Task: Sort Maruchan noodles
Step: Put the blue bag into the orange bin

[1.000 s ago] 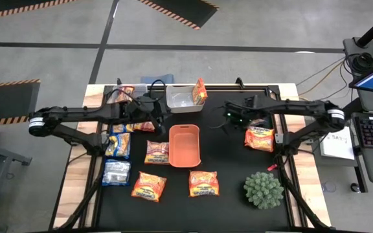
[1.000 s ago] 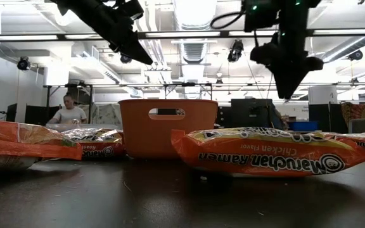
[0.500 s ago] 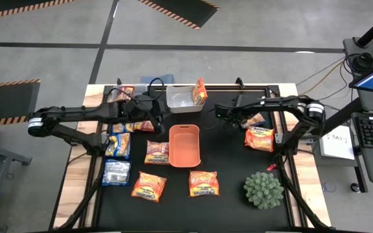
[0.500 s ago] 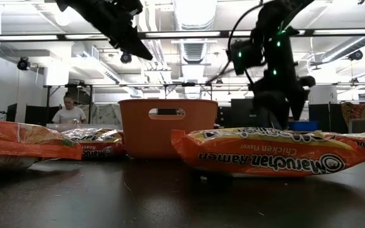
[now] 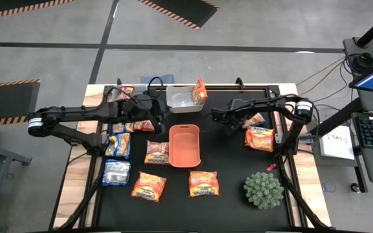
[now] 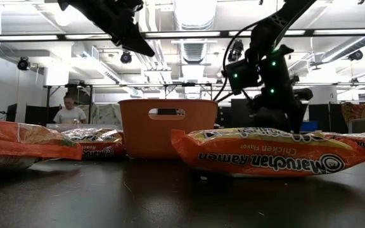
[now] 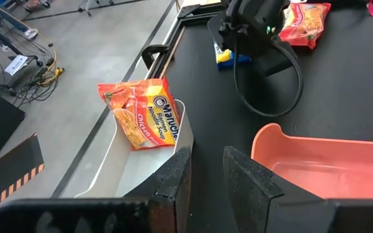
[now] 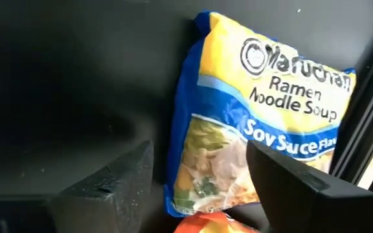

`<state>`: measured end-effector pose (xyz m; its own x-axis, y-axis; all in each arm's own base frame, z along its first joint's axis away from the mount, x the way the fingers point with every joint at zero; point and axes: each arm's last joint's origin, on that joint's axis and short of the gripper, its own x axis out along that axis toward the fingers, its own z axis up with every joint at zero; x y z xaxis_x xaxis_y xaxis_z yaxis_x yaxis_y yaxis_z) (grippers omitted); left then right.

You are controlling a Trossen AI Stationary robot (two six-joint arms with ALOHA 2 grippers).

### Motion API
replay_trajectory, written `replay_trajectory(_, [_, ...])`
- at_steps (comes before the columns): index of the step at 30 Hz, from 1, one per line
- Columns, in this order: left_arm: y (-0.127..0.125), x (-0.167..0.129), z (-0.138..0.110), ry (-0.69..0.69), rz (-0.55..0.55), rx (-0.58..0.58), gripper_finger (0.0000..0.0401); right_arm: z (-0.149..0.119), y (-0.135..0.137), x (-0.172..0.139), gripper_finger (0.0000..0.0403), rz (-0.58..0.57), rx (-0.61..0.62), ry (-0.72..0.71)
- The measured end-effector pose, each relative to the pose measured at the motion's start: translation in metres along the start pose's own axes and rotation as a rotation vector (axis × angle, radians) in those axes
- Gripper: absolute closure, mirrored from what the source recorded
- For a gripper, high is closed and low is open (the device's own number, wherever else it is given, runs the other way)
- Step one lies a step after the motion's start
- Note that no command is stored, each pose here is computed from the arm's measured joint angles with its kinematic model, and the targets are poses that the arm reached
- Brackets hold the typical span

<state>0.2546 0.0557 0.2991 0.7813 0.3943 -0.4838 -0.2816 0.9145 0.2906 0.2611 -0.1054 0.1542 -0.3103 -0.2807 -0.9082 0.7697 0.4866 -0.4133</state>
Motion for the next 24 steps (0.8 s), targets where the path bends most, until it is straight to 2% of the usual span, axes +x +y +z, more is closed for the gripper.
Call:
replay_trajectory(8, [-0.001,0.002,-0.002,0.009,-0.004,-0.016,0.0326,0.001,0.005,0.01,0.0253,-0.042,-0.008,0.009])
replay_trajectory(15, [-0.002,0.002,-0.002,0.009,-0.006,-0.032,0.0326,0.001,0.007,0.009,0.0376,-0.035,-0.034,0.005])
replay_trajectory(18, [-0.003,0.002,-0.002,0.008,-0.007,-0.04,0.0326,-0.003,0.011,0.001,0.0388,0.024,-0.049,-0.009])
replay_trajectory(24, [-0.005,0.001,-0.001,-0.008,-0.055,-0.078,0.0326,-0.013,0.032,-0.024,0.039,0.265,-0.055,-0.063])
